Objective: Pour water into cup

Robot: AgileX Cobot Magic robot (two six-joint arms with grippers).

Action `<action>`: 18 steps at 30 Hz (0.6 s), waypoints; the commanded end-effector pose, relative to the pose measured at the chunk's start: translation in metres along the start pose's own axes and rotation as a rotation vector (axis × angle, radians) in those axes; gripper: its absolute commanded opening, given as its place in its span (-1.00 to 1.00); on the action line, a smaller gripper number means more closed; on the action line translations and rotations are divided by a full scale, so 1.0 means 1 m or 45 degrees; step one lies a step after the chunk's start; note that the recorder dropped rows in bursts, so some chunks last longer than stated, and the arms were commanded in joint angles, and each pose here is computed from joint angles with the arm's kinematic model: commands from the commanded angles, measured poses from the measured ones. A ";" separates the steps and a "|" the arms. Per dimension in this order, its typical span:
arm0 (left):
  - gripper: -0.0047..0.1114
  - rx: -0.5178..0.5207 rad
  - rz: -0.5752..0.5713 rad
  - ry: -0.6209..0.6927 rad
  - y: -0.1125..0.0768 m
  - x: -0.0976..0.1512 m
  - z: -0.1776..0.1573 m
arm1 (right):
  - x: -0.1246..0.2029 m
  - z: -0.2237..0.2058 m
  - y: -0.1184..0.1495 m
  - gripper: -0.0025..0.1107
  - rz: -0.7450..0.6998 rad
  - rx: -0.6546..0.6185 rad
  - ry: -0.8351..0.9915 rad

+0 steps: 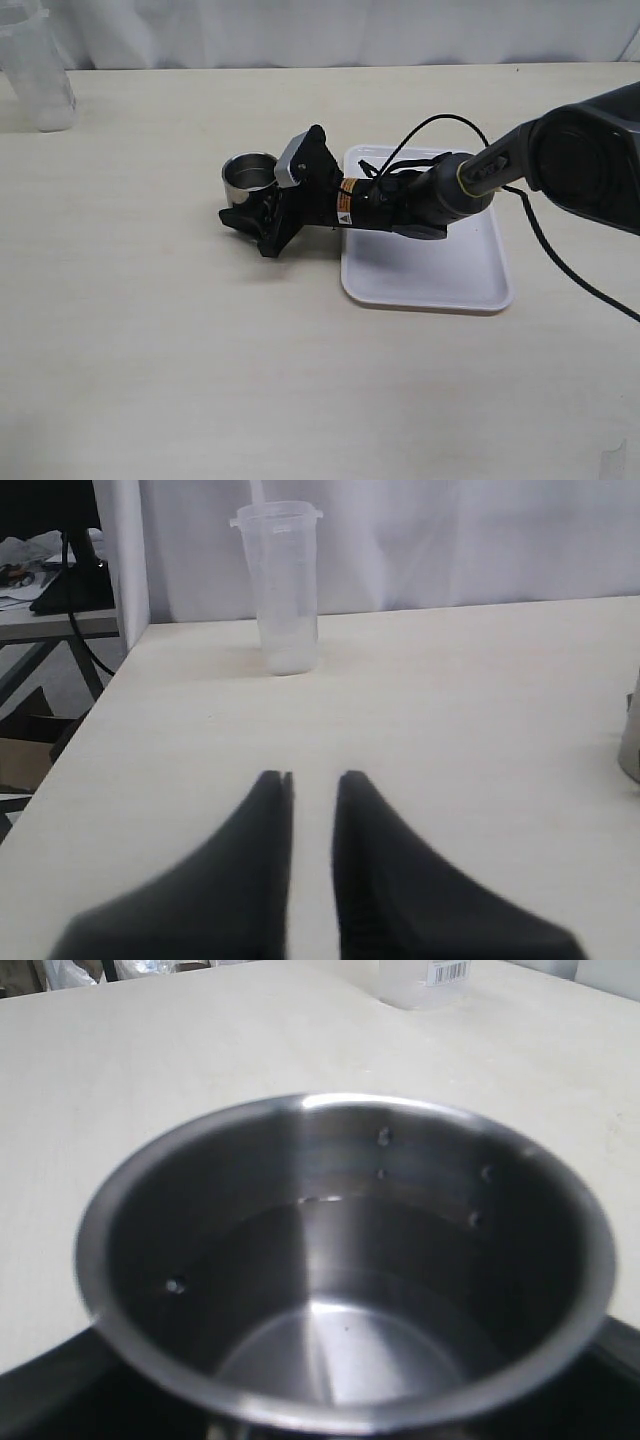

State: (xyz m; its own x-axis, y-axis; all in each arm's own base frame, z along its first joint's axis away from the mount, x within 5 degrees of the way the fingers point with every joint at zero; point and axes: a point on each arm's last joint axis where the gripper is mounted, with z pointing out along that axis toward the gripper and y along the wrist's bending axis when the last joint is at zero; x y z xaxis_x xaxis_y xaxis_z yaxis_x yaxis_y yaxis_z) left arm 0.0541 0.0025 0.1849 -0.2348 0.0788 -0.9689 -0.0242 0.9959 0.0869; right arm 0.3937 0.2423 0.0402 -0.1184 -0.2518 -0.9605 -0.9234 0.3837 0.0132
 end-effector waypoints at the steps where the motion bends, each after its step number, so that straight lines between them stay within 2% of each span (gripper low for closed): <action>1: -0.92 0.013 -0.011 -0.006 -0.001 0.000 0.000 | 0.008 0.000 0.000 -0.88 0.012 0.014 0.055; 18: -0.92 0.013 -0.011 -0.017 -0.001 0.000 0.000 | 0.008 0.000 0.000 -0.88 0.012 0.014 0.055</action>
State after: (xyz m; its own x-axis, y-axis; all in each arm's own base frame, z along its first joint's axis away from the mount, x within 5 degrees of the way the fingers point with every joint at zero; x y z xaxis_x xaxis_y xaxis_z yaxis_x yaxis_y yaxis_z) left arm 0.0541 0.0023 0.1849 -0.2345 0.0729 -0.9694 -0.0237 0.9965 0.0807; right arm 0.3937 0.2423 0.0402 -0.1184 -0.2518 -0.9605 -0.9234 0.3837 0.0132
